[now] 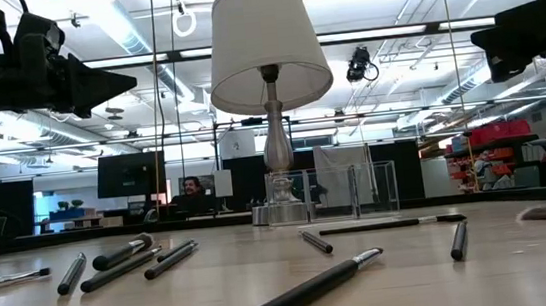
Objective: Put items in baskets/containers
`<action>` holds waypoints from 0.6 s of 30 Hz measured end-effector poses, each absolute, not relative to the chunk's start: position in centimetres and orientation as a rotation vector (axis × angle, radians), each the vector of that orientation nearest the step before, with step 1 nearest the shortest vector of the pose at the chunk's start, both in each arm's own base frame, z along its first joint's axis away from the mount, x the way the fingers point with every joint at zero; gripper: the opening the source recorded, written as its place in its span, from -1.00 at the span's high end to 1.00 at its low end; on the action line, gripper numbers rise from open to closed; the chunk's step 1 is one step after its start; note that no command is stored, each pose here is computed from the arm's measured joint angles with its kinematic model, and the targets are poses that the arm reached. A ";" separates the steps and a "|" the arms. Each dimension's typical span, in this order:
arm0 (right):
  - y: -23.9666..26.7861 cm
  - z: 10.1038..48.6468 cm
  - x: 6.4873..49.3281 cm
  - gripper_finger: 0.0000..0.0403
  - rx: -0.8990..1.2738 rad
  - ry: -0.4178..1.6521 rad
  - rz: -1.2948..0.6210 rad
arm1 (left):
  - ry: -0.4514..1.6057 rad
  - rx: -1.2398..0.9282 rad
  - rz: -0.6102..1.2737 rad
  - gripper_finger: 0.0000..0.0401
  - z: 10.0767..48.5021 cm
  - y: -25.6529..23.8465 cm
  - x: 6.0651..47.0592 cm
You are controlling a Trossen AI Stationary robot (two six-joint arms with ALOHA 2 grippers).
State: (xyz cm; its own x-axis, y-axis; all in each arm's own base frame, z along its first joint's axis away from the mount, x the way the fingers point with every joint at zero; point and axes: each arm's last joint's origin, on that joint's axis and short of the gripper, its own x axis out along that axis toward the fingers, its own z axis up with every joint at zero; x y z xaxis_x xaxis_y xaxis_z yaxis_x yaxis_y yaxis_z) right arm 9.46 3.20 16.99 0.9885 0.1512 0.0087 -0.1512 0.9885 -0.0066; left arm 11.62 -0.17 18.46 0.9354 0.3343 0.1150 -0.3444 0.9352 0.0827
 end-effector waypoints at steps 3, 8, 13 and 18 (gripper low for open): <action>3.2 17.0 9.5 0.21 -0.006 -0.009 0.152 | -0.100 0.102 0.347 0.99 18.5 -0.2 11.6; 3.2 17.0 9.5 0.21 -0.006 -0.009 0.152 | -0.110 0.100 0.348 0.99 18.6 -0.2 11.6; 3.2 17.0 9.5 0.21 -0.006 -0.009 0.151 | -0.143 0.089 0.350 0.99 18.9 -0.2 11.6; 3.2 17.0 9.5 0.21 -0.006 -0.009 0.152 | -0.140 0.090 0.350 0.99 18.9 -0.2 11.6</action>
